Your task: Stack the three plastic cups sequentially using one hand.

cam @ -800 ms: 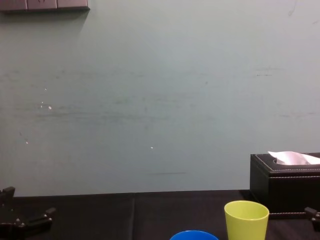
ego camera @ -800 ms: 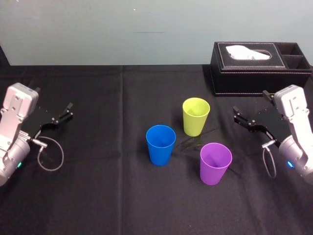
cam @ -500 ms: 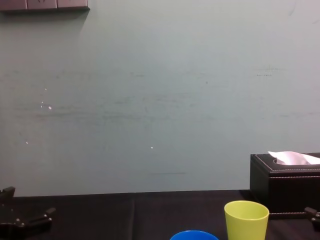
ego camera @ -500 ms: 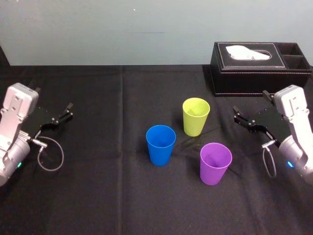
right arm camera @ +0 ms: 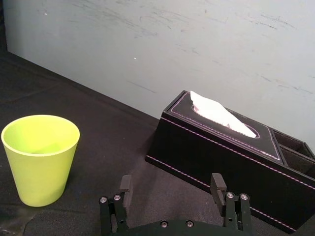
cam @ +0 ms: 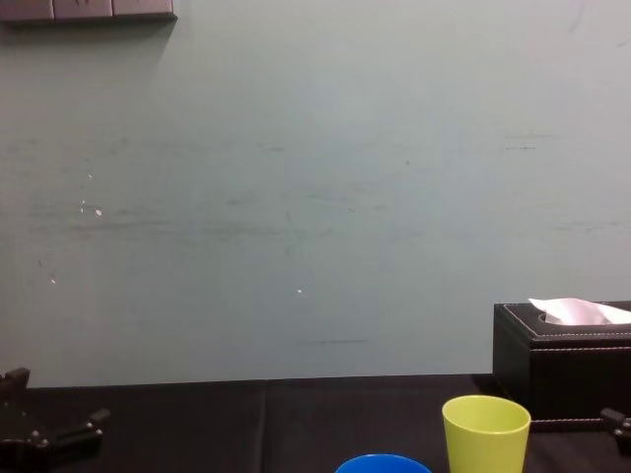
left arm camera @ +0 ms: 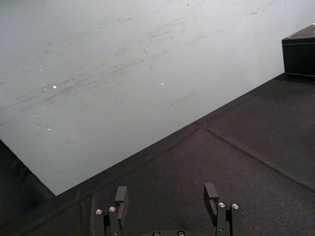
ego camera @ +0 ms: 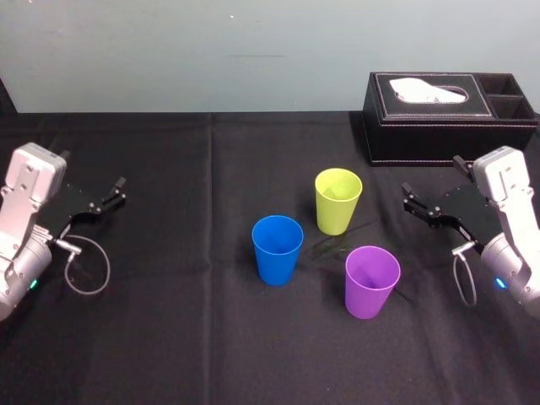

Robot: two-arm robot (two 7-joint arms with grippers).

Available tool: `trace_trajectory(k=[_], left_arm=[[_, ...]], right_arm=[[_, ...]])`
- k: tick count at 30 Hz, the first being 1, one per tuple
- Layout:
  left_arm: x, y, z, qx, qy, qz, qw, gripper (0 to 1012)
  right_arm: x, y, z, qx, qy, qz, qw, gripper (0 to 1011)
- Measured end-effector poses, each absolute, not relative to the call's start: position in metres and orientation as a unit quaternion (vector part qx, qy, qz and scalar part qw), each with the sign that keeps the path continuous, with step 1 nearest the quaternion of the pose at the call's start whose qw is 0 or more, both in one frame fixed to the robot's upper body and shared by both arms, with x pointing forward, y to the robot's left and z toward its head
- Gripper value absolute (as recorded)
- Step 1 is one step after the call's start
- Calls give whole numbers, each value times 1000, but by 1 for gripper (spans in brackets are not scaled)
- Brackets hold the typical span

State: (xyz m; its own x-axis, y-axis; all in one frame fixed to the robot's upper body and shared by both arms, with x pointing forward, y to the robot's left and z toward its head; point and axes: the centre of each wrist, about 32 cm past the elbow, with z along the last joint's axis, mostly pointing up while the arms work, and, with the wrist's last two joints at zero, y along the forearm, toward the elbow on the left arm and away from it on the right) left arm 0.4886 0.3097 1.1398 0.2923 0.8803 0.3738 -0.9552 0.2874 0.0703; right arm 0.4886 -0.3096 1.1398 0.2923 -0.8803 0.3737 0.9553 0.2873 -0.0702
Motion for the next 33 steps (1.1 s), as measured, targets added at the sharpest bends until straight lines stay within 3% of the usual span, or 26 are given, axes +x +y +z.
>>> trace_trajectory(k=[25, 33], left_arm=[[489, 310, 1140, 141, -132, 580, 791, 1011], [489, 310, 1140, 141, -132, 580, 791, 1011]], right_arm=[[488, -310, 1140, -141, -132, -580, 791, 1003], [482, -312, 1153, -130, -134, -576, 796, 1003]])
